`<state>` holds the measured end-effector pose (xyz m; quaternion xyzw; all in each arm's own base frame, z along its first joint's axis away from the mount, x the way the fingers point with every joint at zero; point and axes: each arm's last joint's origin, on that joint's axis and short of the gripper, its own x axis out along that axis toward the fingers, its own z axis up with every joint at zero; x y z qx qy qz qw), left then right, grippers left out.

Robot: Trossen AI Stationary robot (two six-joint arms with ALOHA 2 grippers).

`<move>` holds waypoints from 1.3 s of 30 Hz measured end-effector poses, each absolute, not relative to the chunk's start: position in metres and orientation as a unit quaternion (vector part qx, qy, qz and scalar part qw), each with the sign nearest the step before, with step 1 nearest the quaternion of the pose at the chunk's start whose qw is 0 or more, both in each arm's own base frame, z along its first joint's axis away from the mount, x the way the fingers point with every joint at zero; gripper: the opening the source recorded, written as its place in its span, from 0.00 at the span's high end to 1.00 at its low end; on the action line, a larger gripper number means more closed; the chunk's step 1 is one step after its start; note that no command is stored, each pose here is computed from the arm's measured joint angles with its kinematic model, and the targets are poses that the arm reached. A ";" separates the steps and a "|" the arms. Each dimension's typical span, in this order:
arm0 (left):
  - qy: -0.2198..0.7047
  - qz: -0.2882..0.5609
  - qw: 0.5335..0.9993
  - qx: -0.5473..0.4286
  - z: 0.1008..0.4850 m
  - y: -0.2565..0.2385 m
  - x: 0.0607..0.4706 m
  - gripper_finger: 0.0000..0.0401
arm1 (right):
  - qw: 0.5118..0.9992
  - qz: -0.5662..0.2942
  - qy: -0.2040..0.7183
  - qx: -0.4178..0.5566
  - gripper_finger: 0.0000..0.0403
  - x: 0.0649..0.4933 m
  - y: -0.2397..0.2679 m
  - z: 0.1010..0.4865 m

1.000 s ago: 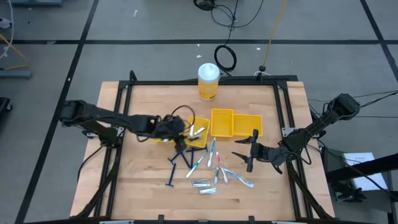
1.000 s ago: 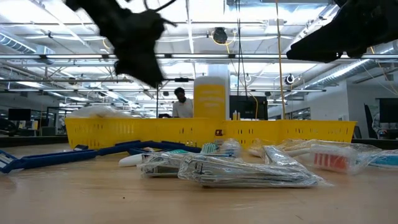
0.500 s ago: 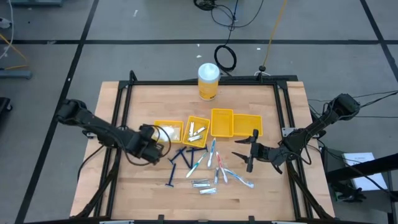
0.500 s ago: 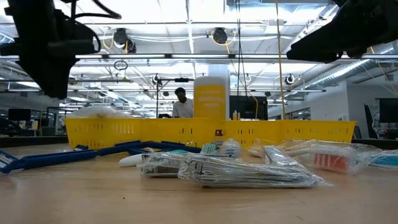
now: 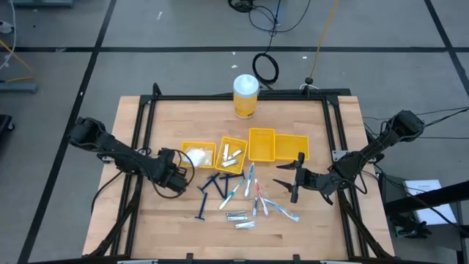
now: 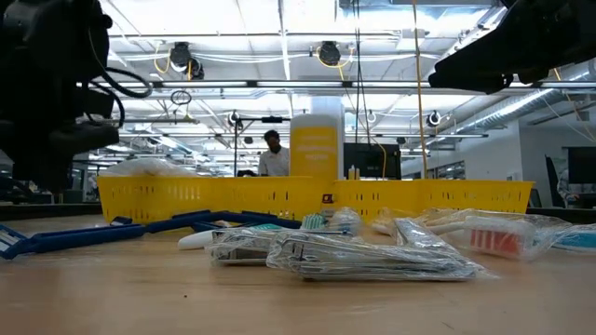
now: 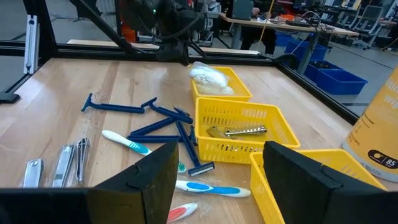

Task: Pick & Place Travel size toiletries
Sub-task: Adjust the left yellow bin on the table, then put the silver nail cutter into the middle left yellow bin

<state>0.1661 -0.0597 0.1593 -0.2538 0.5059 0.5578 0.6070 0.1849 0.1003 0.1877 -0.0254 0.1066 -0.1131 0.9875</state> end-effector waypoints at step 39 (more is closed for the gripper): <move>0.476 0.444 0.730 -0.209 0.163 -0.047 0.195 0.84 | 0.987 -0.112 0.110 -0.028 0.45 0.185 0.100 0.187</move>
